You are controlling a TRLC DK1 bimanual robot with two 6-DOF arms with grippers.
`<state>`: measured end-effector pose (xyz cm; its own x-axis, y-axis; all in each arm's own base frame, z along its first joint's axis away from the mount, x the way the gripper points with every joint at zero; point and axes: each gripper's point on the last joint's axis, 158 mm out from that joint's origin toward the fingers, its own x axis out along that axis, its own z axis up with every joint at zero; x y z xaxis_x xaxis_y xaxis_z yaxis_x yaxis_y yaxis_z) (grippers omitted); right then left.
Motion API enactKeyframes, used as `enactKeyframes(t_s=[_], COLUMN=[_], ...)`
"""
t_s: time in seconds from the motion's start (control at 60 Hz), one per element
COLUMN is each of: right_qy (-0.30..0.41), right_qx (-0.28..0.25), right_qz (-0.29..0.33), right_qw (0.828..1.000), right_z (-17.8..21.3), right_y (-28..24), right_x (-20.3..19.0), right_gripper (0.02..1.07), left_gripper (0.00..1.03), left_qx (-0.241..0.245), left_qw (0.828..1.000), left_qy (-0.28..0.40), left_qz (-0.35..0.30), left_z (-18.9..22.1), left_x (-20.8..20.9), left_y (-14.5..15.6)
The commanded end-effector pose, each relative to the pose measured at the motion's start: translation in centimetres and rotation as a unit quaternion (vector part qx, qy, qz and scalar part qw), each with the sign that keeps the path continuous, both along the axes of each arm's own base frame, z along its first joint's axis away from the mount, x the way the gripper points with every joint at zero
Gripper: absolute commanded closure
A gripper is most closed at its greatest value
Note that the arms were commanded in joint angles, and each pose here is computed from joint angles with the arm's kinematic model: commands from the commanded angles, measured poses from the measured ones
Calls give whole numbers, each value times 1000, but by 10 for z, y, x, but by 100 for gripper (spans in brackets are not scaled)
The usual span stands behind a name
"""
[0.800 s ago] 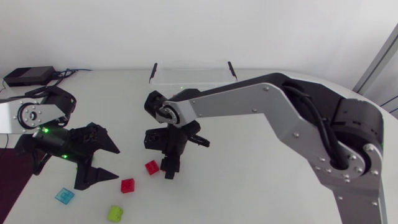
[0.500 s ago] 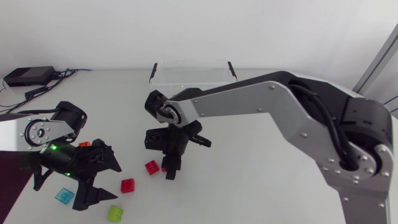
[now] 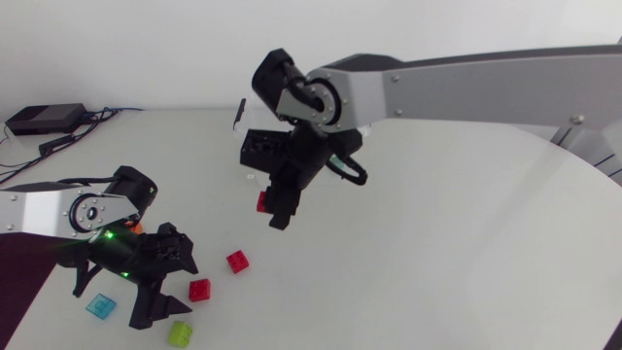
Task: Pick up the duplo bricks and place them in the container
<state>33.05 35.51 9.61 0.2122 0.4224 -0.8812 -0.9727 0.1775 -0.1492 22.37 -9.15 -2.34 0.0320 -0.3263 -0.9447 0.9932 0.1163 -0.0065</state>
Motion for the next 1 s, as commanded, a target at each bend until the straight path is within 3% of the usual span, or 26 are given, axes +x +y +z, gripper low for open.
enactKeyframes(t_s=[0.0,0.167,0.35,0.567,0.783,0.95,0.983], right_qy=[-19,-53,-90,-117,-121,-114,-112], right_qx=[23,74,120,161,175,172,170], right_qz=[-38,-95,-150,-205,-248,-265,-269], right_qw=[999,991,977,958,945,942,941], right_z=[27,64,98,116,99,74,69], right_y=[-11,-22,-37,-53,-69,-72,-74], right_x=[25,71,120,177,229,256,260], right_gripper=[84,84,84,83,83,82,76], left_gripper=[22,38,67,68,68,68,68], left_qx=[6,20,19,17,-3,-50,-62], left_qw=[1000,999,999,999,996,990,988], left_qy=[22,33,20,-11,-73,-105,-114], left_qz=[0,5,21,28,58,84,89], left_z=[-12,-24,-30,-16,25,68,78], left_x=[-8,-7,4,17,47,76,84], left_y=[-1,-3,-12,-12,-6,-8,-11])
